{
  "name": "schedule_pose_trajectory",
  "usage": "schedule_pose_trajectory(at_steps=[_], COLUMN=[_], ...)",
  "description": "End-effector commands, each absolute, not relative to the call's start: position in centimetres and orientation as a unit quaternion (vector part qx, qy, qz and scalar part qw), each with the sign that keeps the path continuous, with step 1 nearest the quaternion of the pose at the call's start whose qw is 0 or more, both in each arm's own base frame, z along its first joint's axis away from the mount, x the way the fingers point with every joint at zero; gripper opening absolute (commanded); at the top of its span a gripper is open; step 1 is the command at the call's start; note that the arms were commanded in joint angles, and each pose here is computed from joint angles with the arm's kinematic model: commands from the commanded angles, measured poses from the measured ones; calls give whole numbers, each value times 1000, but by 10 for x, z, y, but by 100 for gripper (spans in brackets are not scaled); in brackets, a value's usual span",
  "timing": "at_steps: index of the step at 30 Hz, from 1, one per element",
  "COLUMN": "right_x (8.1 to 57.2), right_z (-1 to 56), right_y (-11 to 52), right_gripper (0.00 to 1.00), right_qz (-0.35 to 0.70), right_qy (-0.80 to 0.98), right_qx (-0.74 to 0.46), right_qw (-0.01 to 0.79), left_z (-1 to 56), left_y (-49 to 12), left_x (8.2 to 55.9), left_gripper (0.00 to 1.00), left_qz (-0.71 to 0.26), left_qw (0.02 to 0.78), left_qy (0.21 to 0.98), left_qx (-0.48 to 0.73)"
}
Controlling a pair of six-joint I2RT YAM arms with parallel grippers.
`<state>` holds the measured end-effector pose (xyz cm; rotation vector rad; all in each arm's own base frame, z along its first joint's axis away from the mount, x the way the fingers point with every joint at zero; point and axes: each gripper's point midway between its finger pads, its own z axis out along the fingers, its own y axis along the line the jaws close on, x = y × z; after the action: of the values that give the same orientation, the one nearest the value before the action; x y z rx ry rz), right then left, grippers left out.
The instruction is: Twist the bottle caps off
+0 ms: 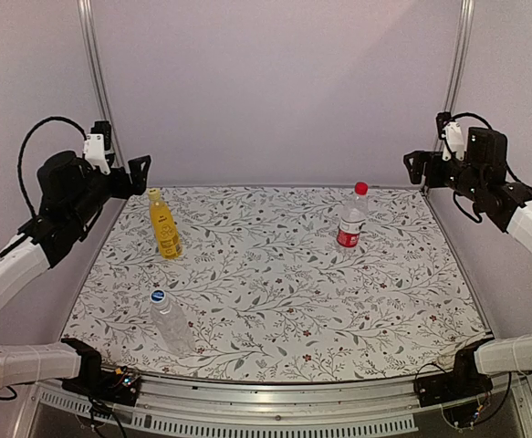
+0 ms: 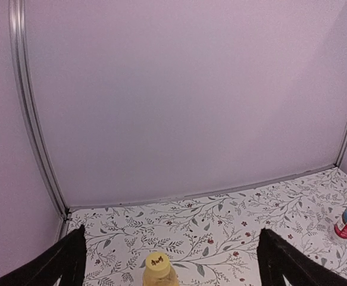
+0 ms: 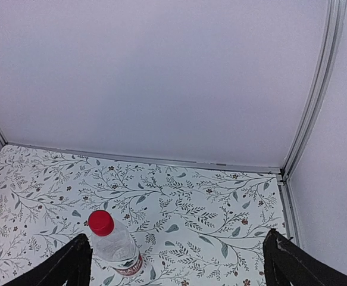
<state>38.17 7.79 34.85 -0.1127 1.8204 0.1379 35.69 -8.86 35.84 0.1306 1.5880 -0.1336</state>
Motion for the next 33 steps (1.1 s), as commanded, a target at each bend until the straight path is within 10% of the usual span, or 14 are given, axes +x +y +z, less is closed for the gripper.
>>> schedule_pose_trajectory(at_steps=[1, 22, 33], right_x=[378, 437, 446], right_z=[346, 281, 233], right_y=[75, 178, 211], right_gripper=[99, 95, 75], right_qz=[59, 102, 130], right_qy=[791, 865, 886], right_qx=[-52, -174, -202], right_qw=[607, 459, 396], left_z=[366, 356, 361], left_y=[-84, -95, -101], left_x=[354, 361, 360], left_gripper=[100, 100, 100], left_qz=[-53, -66, -81], left_qw=[712, 688, 689], left_qy=[697, 718, 714], left_qx=[62, 85, 93])
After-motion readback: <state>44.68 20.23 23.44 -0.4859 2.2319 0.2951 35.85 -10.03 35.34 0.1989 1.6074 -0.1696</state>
